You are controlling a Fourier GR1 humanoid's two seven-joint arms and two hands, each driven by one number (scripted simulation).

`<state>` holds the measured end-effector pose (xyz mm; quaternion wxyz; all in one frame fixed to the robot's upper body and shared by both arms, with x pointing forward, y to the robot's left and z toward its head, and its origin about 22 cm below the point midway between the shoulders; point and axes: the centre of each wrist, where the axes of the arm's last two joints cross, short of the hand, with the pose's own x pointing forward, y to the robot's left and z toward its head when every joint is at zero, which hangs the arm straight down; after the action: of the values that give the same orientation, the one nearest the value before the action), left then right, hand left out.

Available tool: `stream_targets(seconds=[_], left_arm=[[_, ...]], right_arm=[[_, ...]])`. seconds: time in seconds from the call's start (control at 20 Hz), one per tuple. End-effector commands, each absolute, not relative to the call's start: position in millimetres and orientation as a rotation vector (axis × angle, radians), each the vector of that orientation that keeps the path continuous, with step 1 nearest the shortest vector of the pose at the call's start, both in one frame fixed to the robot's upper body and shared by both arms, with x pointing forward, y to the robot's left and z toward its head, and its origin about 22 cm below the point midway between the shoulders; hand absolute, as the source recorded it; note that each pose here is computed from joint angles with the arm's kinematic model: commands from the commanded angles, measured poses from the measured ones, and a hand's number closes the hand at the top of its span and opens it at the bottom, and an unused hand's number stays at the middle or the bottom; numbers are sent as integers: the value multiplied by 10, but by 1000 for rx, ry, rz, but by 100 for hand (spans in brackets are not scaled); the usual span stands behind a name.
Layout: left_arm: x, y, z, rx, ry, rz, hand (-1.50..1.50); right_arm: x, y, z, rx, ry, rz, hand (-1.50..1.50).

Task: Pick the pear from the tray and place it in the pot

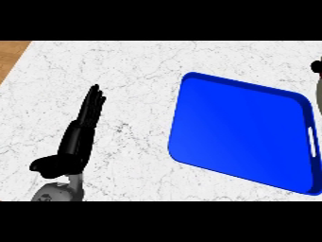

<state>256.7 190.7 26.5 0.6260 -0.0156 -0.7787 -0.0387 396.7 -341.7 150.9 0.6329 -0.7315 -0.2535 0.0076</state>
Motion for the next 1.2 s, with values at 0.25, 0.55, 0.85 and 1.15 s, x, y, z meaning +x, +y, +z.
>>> stream_targets(seconds=[0.25, 0.55, 0.85, 1.15], left_arm=[[2655, 1815, 335, -62, -1791, -135, 0], [2617, 1755, 292, -79, -1791, -107, 0], [2644, 1843, 224, -17, -1764, -94, 0], [2635, 1940, 270, -10, -1758, -71, 0]], right_arm=[[4222, -3701, 2060, -1866, -269, -217, 150], [4268, -3853, 2234, -1905, -162, -295, 150], [4317, -3879, 2184, -1910, -87, -333, 150], [4297, -3957, 1905, -1915, -30, -342, 150]])
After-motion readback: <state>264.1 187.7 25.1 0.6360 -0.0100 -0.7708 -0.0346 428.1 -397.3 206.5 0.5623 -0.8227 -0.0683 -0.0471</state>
